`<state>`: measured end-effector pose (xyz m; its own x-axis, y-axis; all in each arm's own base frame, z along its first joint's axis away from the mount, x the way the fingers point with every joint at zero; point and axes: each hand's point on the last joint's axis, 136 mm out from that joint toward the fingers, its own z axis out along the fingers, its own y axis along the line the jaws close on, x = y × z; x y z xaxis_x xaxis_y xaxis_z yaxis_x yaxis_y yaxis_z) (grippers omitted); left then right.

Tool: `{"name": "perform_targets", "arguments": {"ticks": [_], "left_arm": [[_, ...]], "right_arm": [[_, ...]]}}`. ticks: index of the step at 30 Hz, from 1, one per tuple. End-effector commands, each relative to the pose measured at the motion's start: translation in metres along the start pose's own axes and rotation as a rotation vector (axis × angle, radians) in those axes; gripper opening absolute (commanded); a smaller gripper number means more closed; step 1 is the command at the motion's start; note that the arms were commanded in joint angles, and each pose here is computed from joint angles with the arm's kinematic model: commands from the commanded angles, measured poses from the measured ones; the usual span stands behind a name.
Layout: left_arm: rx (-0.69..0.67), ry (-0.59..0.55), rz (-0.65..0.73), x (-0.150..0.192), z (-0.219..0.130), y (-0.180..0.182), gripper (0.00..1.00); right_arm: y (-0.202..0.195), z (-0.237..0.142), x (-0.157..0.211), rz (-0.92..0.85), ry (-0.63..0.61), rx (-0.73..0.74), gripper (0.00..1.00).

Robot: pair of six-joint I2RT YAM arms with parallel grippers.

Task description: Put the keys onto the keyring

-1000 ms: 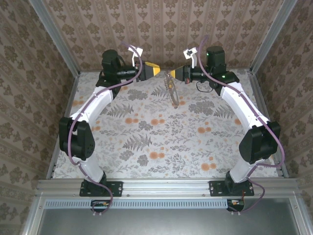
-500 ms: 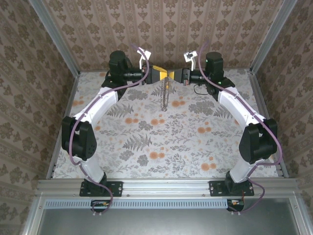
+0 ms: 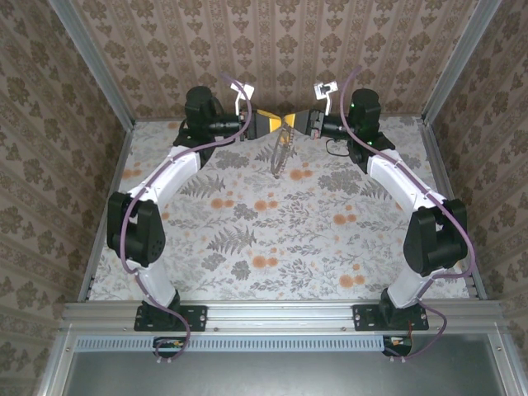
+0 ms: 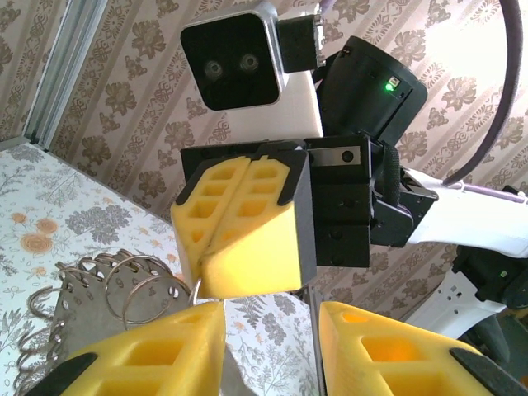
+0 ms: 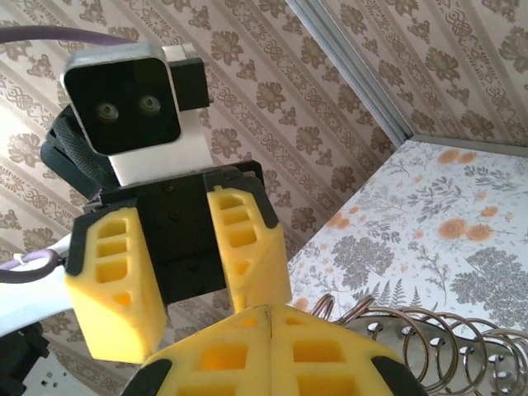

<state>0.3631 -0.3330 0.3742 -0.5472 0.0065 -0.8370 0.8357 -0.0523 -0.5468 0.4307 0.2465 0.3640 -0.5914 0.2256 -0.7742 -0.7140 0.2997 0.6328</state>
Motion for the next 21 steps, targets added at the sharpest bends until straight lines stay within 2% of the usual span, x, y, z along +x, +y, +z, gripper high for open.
{"name": "perform_targets", "arguments": {"ticks": [1, 13, 21], "left_arm": [[0.012, -0.020, 0.043, -0.013, -0.001, -0.005, 0.35], [0.000, -0.032, 0.044, -0.015, 0.000, -0.001, 0.36], [-0.050, -0.088, 0.057, -0.028, -0.018, 0.006, 0.37]], "right_arm": [[0.035, -0.009, -0.019, -0.071, -0.049, -0.069, 0.00], [0.036, -0.009, -0.019, -0.061, -0.052, -0.083, 0.00], [0.034, -0.010, -0.016, -0.065, -0.046, -0.070, 0.00]]}}
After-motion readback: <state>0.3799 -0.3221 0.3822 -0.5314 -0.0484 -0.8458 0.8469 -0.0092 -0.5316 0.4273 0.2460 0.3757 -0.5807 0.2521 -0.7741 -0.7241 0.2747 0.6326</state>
